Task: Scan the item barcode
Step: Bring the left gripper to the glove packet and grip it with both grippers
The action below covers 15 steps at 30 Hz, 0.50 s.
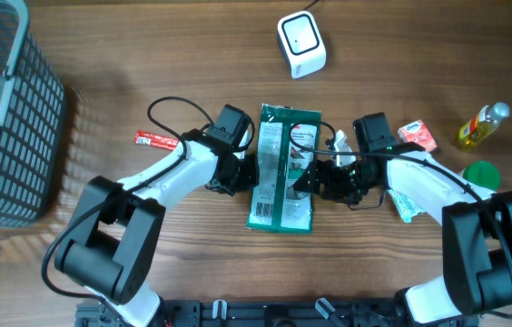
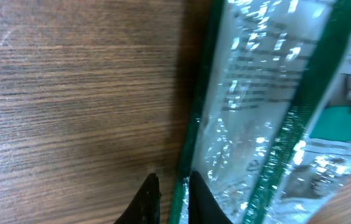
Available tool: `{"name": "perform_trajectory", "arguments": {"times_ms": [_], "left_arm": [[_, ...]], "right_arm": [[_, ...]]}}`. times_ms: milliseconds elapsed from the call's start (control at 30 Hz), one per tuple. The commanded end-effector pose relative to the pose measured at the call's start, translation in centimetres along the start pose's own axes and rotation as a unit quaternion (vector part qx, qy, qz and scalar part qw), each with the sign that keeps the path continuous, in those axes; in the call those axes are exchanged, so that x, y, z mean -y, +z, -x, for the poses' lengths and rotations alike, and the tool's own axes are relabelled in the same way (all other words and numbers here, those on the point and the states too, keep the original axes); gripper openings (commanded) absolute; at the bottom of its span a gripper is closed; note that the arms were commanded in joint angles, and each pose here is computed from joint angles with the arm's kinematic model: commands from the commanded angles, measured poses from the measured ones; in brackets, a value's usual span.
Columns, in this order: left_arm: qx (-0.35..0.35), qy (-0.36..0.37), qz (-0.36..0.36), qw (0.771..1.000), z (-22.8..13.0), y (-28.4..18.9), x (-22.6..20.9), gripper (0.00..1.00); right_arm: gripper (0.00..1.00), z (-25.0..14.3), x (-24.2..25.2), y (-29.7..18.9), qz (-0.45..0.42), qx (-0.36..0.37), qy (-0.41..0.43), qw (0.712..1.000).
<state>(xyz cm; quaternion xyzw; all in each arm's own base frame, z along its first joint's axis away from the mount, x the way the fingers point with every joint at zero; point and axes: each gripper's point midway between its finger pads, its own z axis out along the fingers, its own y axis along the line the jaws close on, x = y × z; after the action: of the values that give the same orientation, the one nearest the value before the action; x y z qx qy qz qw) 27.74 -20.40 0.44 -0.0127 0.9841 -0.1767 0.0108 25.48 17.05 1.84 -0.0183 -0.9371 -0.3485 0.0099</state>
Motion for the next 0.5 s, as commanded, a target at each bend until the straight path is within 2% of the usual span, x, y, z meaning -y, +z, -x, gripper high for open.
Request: {"name": "perform_trajectory", "arguments": {"times_ms": [0, 200, 467], "left_arm": [[-0.004, -0.005, 0.008, 1.0, 0.1, 0.6, -0.4, 0.1], [-0.005, -0.005, 0.009, 1.0, 0.1, 0.7, -0.4, 0.13], [-0.003, -0.003, 0.009, 1.0, 0.3, 0.4, -0.3, 0.16]], "right_arm": [[0.78, -1.3, 1.2, 1.2, 0.004, -0.004, 0.061, 0.998], [0.65, -1.5, 1.9, 2.6, 0.021, 0.027, 0.093, 0.995], [0.64, -0.9, 1.2, 3.2, 0.038, 0.051, 0.081, 0.995]]}}
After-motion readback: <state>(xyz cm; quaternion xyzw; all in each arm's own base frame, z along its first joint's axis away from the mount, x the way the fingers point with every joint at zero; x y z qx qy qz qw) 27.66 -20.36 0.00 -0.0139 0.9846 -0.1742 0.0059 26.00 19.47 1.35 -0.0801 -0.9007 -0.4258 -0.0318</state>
